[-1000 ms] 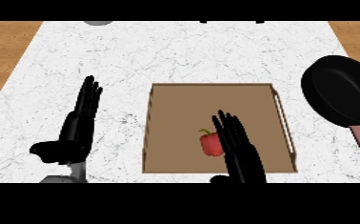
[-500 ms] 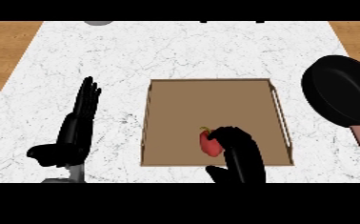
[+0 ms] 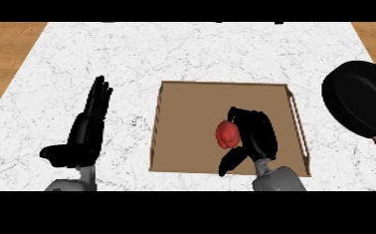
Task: Pick the bell pepper from the tray and place it in the pot
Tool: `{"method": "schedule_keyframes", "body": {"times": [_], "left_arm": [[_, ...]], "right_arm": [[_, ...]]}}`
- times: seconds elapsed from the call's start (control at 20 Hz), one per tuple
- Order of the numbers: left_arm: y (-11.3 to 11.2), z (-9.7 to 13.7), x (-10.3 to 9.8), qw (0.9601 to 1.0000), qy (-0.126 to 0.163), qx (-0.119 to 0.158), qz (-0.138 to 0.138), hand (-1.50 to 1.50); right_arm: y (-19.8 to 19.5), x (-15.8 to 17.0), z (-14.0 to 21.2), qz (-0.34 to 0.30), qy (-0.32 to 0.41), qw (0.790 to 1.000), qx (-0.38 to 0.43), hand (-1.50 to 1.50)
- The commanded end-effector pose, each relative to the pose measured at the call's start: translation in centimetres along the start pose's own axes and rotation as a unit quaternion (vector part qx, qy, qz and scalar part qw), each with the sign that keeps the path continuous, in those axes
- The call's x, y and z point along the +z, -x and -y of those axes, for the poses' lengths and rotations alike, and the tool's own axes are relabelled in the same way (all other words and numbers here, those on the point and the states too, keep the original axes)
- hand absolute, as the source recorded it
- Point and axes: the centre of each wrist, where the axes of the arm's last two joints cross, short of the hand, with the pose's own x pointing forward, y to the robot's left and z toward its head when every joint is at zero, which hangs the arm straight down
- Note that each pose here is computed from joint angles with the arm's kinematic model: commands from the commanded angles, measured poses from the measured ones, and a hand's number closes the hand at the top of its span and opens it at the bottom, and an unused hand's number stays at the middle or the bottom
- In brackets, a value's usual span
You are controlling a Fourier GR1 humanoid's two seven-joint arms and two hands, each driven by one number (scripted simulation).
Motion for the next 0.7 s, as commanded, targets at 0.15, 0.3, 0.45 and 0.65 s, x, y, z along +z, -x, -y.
{"method": "schedule_keyframes", "body": {"times": [0.15,0.3,0.45,0.65], "left_arm": [[0.5,0.8,0.1,0.9999,0.000,0.011,-0.002,0.00],[1.3,-0.7,0.1,0.9999,-0.013,0.004,-0.010,0.00],[0.8,-0.3,1.7,0.9998,-0.011,0.000,-0.017,0.00],[1.0,0.5,1.8,0.9999,-0.016,0.001,-0.007,0.00]], "right_arm": [[-2.4,-8.9,6.9,-0.075,0.001,0.996,0.043,1.50],[-4.1,-9.0,8.6,-0.066,0.071,0.995,0.039,1.50],[-6.9,-9.4,11.2,-0.053,0.146,0.988,0.023,1.50],[-7.9,-8.5,14.6,-0.060,0.215,0.973,0.049,1.50]]}}
